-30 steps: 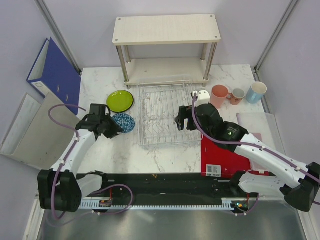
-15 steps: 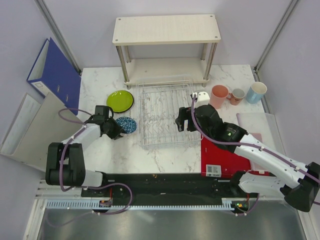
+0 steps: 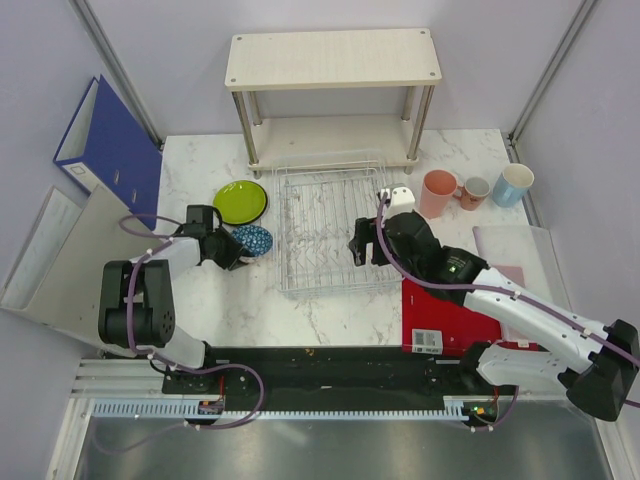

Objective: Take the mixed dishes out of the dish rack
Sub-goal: Place the cup at the center of the board, then reset both arms

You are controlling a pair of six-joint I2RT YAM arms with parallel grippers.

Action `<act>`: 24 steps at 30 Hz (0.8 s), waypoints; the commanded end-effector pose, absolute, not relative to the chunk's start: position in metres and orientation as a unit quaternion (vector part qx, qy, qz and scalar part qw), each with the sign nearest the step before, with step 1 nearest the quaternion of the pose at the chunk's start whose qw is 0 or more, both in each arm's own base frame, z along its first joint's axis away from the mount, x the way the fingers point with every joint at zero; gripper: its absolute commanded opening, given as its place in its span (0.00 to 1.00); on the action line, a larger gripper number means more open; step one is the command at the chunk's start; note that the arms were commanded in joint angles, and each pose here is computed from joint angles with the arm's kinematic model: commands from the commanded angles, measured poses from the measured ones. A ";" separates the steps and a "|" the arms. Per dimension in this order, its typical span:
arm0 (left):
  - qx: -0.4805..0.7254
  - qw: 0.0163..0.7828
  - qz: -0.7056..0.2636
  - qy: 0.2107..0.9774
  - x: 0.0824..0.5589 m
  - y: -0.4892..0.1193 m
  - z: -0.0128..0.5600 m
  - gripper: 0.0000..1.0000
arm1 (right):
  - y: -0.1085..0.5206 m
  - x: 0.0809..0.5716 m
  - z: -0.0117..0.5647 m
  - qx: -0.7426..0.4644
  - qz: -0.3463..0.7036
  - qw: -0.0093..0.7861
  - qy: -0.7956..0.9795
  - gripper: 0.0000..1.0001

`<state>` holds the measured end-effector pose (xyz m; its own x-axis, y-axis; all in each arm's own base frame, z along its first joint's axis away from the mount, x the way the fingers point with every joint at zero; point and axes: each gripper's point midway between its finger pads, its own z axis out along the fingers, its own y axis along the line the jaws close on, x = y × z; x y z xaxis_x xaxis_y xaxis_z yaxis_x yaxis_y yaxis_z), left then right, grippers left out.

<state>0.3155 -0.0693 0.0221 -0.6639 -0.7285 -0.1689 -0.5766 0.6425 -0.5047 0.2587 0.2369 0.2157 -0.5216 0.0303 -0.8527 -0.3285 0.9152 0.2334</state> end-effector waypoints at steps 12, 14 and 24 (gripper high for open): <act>-0.351 0.181 -0.171 0.903 0.301 -0.051 0.044 0.66 | 0.242 0.263 0.209 -0.083 0.190 0.481 0.852 0.86; -0.350 0.178 -0.167 0.904 0.297 -0.051 0.049 0.78 | 0.244 0.263 0.210 -0.084 0.194 0.480 0.851 0.85; -0.334 0.191 -0.148 0.911 0.283 -0.044 0.085 0.92 | 0.247 0.262 0.207 -0.086 0.198 0.475 0.853 0.85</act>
